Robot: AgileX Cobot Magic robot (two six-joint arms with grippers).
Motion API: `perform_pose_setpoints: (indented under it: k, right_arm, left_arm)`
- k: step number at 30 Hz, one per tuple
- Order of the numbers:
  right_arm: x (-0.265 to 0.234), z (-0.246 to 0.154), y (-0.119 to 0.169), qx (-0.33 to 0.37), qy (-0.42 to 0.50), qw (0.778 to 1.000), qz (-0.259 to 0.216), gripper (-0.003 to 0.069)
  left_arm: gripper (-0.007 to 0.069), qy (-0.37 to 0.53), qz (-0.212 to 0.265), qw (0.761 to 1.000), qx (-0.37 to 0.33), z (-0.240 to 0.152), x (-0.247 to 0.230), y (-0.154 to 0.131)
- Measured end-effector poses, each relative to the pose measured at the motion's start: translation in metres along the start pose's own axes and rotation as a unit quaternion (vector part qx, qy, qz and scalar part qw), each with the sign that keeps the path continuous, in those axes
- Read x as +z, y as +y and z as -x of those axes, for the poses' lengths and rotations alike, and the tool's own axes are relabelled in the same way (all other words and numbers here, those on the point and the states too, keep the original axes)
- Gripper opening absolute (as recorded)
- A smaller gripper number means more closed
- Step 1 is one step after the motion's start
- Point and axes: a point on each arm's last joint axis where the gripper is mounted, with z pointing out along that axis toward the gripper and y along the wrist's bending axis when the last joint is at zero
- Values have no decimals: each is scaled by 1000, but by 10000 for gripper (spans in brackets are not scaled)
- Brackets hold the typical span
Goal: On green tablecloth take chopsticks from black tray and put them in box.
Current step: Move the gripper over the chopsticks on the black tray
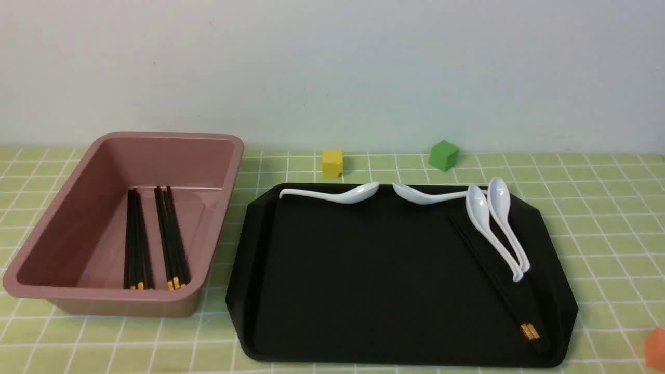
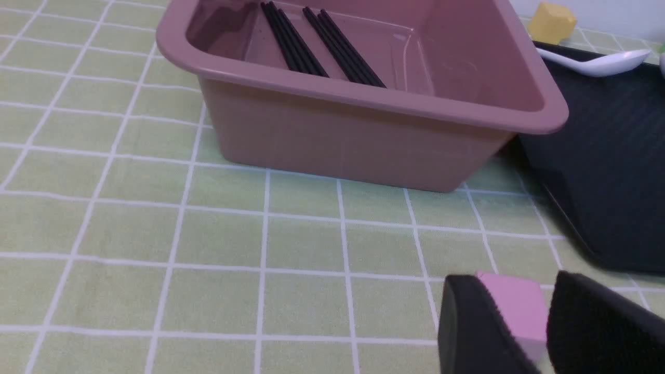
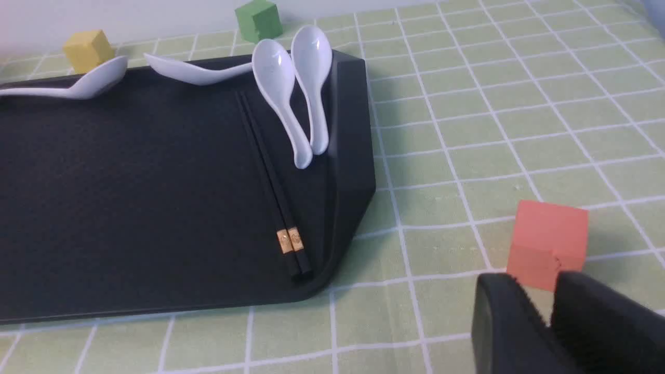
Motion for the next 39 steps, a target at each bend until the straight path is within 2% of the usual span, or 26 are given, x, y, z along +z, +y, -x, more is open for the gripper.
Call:
perform_pose_setpoints:
  k: [39]
  right_arm:
    - [0, 0, 0, 0, 0, 1000, 0, 209]
  left_arm:
    - [238, 0, 0, 1000, 0, 0, 0, 0]
